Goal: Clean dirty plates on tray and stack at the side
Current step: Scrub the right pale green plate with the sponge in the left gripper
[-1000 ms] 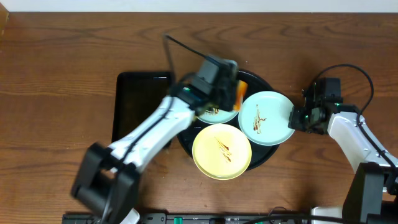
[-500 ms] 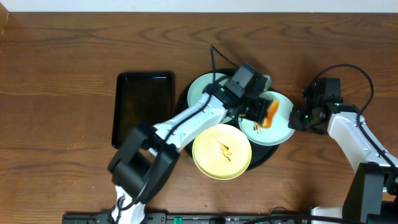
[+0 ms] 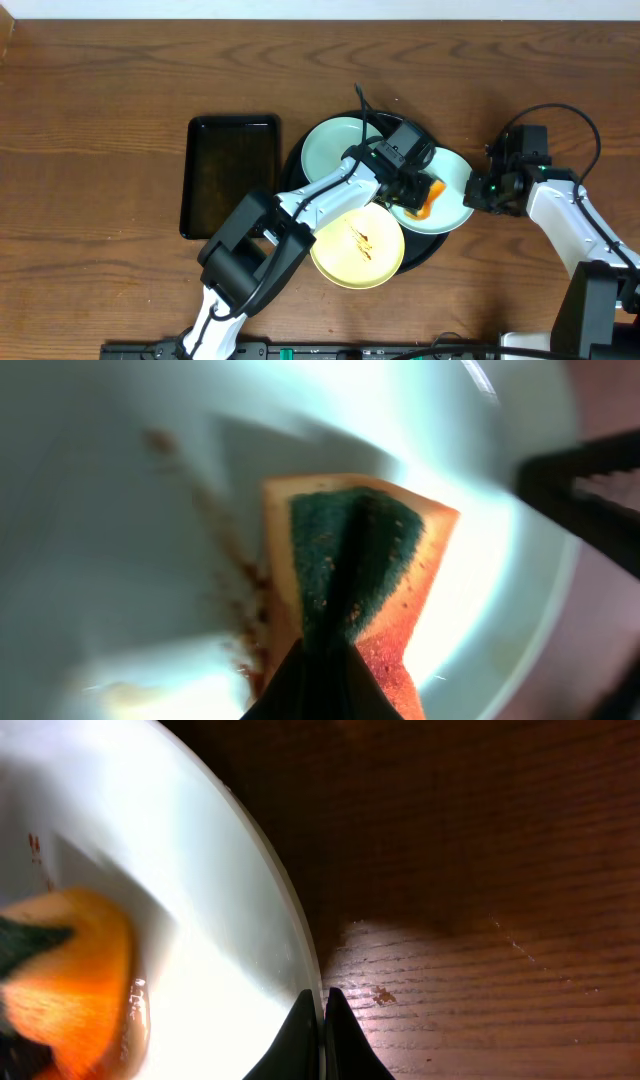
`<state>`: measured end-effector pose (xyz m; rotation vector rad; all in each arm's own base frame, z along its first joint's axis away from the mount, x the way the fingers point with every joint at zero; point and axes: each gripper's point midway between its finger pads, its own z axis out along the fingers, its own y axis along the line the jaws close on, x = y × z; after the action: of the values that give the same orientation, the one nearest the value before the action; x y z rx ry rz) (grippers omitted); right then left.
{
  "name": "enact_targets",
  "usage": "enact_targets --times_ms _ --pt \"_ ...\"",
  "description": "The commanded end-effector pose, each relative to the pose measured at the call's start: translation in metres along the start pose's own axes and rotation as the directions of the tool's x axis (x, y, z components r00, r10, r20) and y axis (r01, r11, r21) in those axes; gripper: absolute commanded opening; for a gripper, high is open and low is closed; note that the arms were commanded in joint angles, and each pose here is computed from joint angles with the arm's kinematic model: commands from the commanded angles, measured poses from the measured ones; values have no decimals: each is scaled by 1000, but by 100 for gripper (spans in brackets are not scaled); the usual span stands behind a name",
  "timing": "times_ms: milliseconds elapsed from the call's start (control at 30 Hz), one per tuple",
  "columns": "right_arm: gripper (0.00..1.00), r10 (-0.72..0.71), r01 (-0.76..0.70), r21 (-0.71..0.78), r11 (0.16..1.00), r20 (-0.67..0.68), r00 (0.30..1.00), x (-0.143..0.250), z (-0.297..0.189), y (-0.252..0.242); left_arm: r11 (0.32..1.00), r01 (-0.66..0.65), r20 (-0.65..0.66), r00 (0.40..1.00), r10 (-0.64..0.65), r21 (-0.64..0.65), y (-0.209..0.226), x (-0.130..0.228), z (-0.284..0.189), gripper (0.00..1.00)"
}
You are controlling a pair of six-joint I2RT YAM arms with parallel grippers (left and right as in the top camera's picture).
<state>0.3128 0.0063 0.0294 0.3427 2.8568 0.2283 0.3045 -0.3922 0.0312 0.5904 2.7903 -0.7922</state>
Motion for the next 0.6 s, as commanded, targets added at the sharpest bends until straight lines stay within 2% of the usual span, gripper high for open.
enact_targets --times_ms 0,67,233,367,567 --pt "1 3 -3 1 1000 -3 1000 -2 -1 0 972 25 96 995 -2 -234 43 -17 -6 7" --pt "1 3 -3 2 1000 -8 1000 -1 -1 0 963 23 125 992 11 -269 50 -24 -9 8" --pt "1 4 -4 4 1000 -14 1000 1 -1 -1 967 14 171 985 31 -254 48 -40 -18 7" --pt "1 4 -4 4 1000 -15 1000 1 -1 -1 982 -60 191 977 94 -178 21 -51 -37 7" --pt "1 4 -4 4 1000 -15 1000 1 -1 -1 991 -89 237 965 111 -98 -7 -60 -66 7"
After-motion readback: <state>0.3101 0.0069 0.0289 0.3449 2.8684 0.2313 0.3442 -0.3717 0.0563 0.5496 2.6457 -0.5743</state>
